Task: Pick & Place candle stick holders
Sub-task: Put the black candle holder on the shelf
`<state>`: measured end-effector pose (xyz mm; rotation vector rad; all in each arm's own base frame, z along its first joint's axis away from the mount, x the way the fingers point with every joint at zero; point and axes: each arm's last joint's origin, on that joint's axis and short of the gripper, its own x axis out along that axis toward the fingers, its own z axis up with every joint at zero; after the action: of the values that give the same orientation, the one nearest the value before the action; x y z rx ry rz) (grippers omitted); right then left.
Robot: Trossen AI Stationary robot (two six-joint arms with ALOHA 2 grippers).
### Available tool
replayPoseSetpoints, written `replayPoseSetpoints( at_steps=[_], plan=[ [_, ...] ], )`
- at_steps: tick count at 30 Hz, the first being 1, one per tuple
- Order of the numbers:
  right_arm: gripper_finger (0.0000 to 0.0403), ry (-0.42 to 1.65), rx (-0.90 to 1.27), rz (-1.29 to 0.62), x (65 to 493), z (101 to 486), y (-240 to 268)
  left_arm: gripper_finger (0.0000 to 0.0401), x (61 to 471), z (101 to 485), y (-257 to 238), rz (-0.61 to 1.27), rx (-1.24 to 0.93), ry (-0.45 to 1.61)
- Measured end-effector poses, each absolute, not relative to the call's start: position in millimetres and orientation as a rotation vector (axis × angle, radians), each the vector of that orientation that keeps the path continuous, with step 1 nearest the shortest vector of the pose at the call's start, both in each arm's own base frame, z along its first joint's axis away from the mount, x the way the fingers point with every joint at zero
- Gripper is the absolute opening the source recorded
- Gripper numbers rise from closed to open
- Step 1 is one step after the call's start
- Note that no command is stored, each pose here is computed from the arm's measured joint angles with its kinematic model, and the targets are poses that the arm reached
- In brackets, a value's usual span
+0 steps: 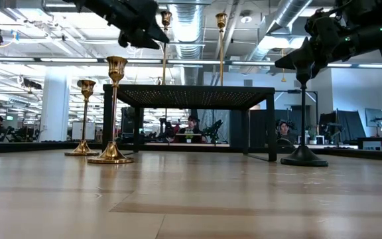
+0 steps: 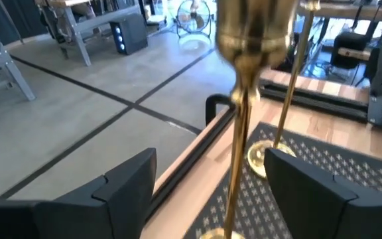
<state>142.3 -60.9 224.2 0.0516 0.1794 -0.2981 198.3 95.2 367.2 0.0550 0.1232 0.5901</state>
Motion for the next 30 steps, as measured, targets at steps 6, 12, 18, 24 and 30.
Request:
replayPoseSetpoints(
  at_steps=[6, 12, 18, 24, 30],
  plan=[
    [0.0001, 0.179, 0.052, -0.299, 142.2, 224.2, -60.9, 0.0281, 177.8, 373.4, 82.0, 0.573, 0.046, 0.139],
    [0.0001, 0.179, 0.052, -0.299, 142.2, 224.2, -60.9, 0.0281, 155.1, 378.4, 65.0, 0.531, 0.047, 0.153],
    [0.0001, 0.179, 0.052, -0.298, 142.2, 224.2, -60.9, 0.0281, 131.2, 379.5, 49.3, 0.45, 0.044, 0.178],
    [0.0001, 0.179, 0.052, -0.298, 142.3, 224.2, -60.9, 0.028, 116.8, 374.0, 33.6, 0.176, 0.012, 0.232],
    [0.0001, 0.179, 0.052, -0.298, 142.3, 224.2, -60.9, 0.0267, 119.7, 362.8, 18.6, -0.21, -0.037, 0.261]
  ],
)
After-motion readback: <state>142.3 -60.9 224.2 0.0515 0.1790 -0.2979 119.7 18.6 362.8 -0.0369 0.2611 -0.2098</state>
